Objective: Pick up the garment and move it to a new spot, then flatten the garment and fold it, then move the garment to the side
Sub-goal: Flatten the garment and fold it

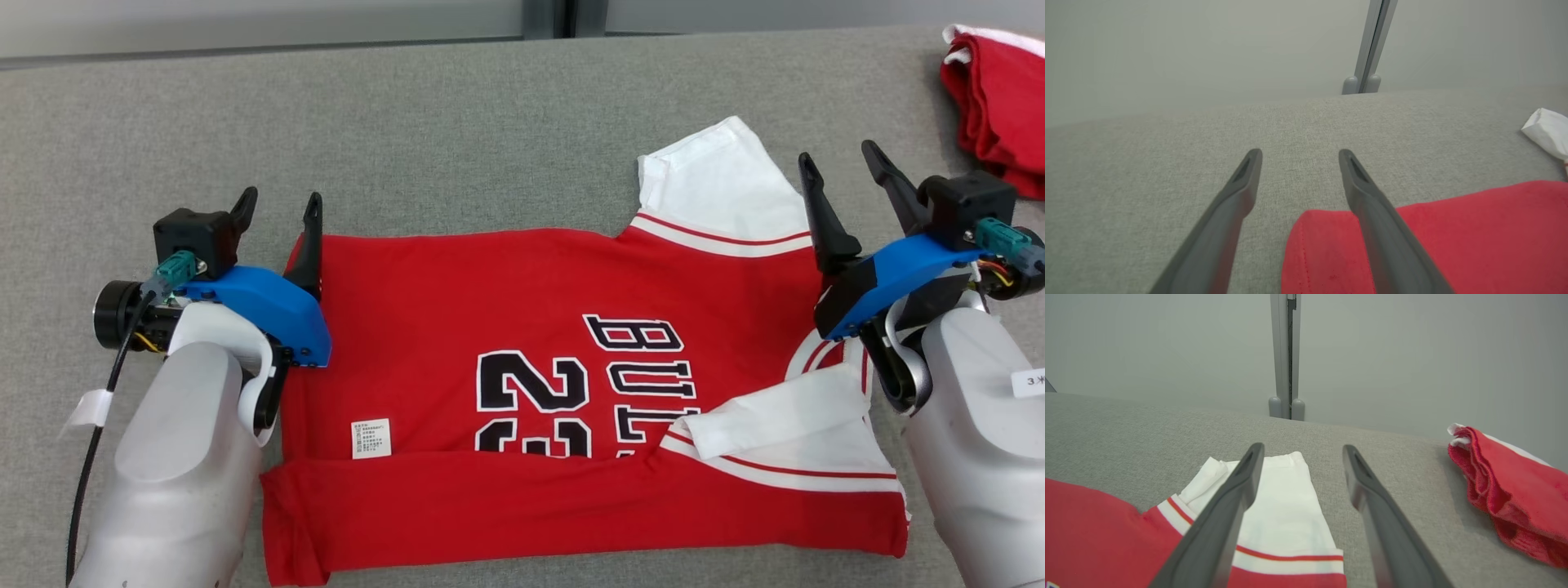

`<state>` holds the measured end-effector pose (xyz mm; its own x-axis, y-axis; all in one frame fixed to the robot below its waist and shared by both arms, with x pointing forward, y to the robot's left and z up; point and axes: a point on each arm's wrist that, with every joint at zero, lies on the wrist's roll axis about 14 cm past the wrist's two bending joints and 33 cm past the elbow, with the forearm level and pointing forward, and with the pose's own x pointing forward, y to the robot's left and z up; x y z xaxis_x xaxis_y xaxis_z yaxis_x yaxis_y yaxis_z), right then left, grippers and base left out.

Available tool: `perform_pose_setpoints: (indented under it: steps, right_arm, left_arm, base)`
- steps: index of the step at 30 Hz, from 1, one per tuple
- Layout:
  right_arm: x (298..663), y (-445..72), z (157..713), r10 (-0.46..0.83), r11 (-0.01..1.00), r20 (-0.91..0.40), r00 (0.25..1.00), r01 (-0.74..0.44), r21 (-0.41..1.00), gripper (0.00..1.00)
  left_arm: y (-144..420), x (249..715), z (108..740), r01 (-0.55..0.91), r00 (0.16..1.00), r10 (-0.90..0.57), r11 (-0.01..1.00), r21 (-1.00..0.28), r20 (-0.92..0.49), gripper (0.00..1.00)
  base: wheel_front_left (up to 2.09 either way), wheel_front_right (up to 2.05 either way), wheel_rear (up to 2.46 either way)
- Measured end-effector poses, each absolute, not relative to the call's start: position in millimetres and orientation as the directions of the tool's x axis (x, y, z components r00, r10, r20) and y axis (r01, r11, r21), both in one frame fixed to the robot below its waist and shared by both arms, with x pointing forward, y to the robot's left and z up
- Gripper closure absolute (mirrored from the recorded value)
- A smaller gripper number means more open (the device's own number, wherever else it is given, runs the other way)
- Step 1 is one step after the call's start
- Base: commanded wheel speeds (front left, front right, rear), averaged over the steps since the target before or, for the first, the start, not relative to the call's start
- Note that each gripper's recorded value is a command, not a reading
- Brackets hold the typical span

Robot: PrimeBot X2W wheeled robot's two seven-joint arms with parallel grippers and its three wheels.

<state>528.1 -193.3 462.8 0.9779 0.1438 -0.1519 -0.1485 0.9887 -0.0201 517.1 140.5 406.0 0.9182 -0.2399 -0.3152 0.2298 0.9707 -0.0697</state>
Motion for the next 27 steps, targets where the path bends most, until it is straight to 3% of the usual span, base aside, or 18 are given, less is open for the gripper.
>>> perform_pose_setpoints:
  steps: [11,22,23,24,26,27]
  right_arm:
    - [537.6,-183.2,432.3,0.168,0.984,-0.221,0.961,-0.175,-0.013,0.0]
    - [537.9,-190.5,419.9,0.157,0.985,-0.261,0.953,-0.17,-0.028,0.0]
    - [537.1,-190.7,419.3,0.157,0.985,-0.263,0.952,-0.171,-0.03,0.0]
    - [536.3,-191.1,418.6,0.156,0.985,-0.266,0.951,-0.171,-0.031,0.0]
    - [535.7,-192.1,417.7,0.155,0.985,-0.271,0.95,-0.169,-0.031,0.0]
    - [535.8,-192.6,417.6,0.154,0.985,-0.272,0.95,-0.17,-0.034,0.0]
  left_arm:
    - [134.8,490.4,352.9,0.252,0.825,-0.266,0.963,-0.096,-0.499,0.0]
    - [130.6,496.1,344.3,0.259,0.802,-0.277,0.96,-0.11,-0.529,0.0]
    - [130.4,495.8,343.3,0.253,0.799,-0.275,0.96,-0.116,-0.535,0.11]
    - [129.3,495.0,342.3,0.253,0.794,-0.277,0.96,-0.12,-0.54,0.62]
    - [127.7,494.8,342.0,0.261,0.791,-0.282,0.958,-0.117,-0.542,1.0]
    - [128.0,494.6,342.0,0.259,0.792,-0.281,0.959,-0.118,-0.542,1.0]
  base:
    - [0.0,0.0,0.0]
    - [0.0,0.0,0.0]
    - [0.0,0.0,0.0]
    - [0.0,0.0,0.0]
    - [0.0,0.0,0.0]
    - [0.0,0.0,0.0]
